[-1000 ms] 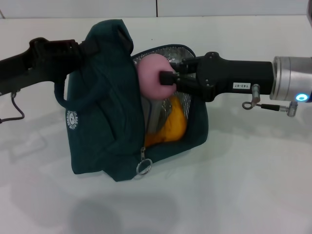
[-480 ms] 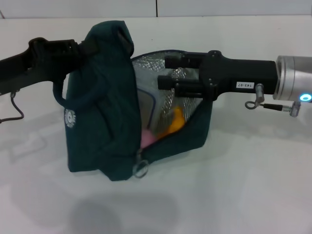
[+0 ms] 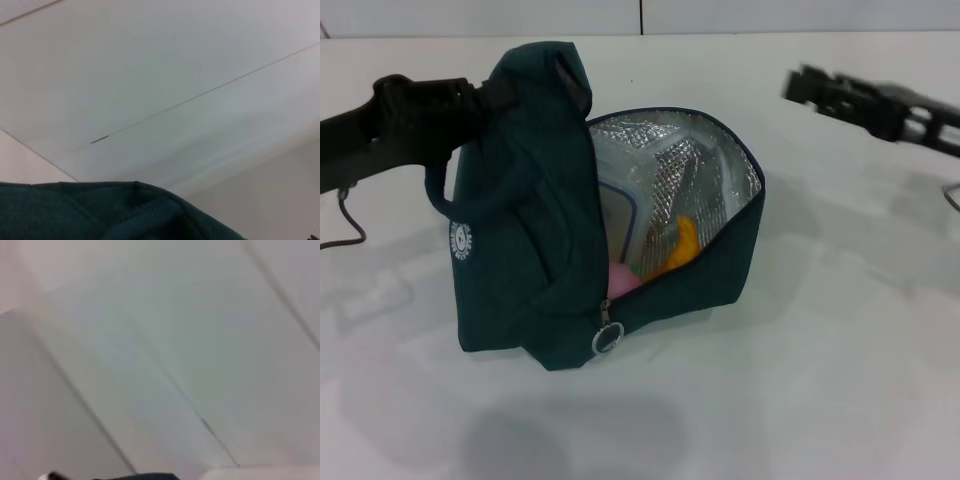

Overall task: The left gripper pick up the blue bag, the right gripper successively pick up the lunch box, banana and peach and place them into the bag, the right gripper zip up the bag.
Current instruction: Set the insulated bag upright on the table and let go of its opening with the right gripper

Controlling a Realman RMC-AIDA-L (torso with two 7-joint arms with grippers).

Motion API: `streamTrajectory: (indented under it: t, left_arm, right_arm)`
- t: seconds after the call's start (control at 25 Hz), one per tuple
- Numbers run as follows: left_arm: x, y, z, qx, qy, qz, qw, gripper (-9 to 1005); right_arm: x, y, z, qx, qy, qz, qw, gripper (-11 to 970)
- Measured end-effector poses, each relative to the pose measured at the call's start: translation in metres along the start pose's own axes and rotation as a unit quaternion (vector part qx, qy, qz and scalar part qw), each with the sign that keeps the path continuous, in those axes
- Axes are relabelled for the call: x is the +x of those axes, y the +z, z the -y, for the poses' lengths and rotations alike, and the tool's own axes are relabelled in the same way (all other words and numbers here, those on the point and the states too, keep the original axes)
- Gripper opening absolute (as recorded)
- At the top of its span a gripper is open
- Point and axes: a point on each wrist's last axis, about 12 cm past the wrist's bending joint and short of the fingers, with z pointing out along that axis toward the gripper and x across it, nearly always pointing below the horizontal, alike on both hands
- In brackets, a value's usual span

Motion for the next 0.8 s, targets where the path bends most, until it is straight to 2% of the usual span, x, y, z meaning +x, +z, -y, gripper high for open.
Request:
streamTrajectory:
  t: [0.08, 0.2, 0.36, 0.68, 0.8]
  left_arm:
    - [0.000, 0.000, 0.000, 0.000, 0.000, 0.000, 1.000, 49]
    - [0.001, 0.000, 0.000, 0.001, 0.001, 0.000, 1.000, 49]
    - [0.002, 0.001, 0.000, 0.002, 0.002, 0.000, 1.000, 49]
    - [0.002, 0.002, 0.000, 0.002, 0.003, -0.003, 1.000, 49]
    - [0.002, 0.003, 0.000, 0.003, 0.004, -0.004, 1.000, 49]
  right_arm:
    - [0.006, -0.004, 0.003, 0.010, 0.032, -0.003, 0.999, 607]
    - [0.029, -0.002, 0.011, 0.029, 0.115, -0.025, 0.993, 599]
    - [0.038, 0.010, 0.013, 0.034, 0.147, -0.049, 0.987, 571]
    - [0.048, 0.042, 0.014, 0.049, 0.155, -0.105, 0.981, 514]
    - [0.047, 0.050, 0.012, 0.042, 0.137, -0.126, 0.982, 493]
